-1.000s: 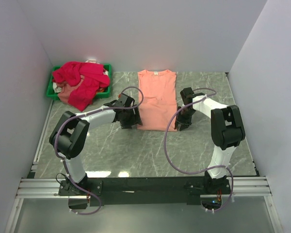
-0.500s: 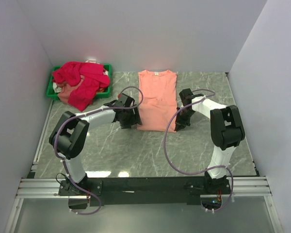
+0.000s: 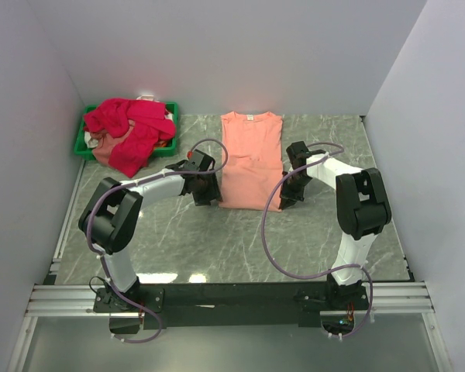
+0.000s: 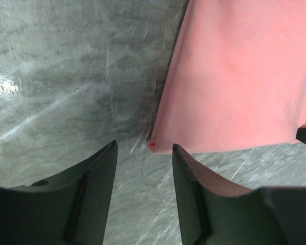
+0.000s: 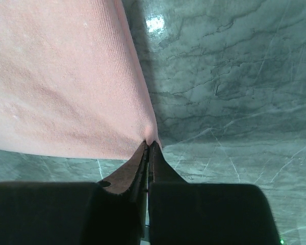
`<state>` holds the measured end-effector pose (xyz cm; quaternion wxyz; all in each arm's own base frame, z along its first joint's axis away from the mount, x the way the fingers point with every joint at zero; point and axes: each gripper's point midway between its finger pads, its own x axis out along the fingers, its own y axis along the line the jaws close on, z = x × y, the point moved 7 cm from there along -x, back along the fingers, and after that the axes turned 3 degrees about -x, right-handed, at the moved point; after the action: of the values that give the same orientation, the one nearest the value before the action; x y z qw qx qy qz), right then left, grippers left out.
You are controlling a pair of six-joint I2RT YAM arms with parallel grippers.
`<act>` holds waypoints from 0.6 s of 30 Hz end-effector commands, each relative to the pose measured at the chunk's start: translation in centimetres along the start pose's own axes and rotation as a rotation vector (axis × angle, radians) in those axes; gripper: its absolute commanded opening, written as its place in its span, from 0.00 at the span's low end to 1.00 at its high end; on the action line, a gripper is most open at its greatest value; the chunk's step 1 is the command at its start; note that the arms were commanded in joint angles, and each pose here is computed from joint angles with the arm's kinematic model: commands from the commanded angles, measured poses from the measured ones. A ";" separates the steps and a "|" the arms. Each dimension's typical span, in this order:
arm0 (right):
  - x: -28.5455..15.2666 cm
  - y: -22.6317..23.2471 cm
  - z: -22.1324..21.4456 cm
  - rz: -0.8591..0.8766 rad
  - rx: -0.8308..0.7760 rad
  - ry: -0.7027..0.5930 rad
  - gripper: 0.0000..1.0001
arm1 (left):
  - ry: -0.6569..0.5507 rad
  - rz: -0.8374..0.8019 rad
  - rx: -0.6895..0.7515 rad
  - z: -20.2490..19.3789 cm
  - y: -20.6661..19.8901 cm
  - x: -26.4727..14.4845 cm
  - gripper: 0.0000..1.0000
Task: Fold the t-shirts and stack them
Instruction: Fold the tshirt
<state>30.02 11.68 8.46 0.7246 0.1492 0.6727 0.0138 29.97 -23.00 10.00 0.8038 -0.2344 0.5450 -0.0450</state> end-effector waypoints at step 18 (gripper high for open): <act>0.1 -0.5 -0.9 -0.045 -0.007 0.032 0.00 | 0.072 -0.019 0.027 -0.7 -1.0 2.0 0.34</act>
<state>30.02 11.68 8.46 0.7245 0.1491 0.6728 0.0137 30.20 -24.10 8.68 0.7890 -0.2333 0.5654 -0.0575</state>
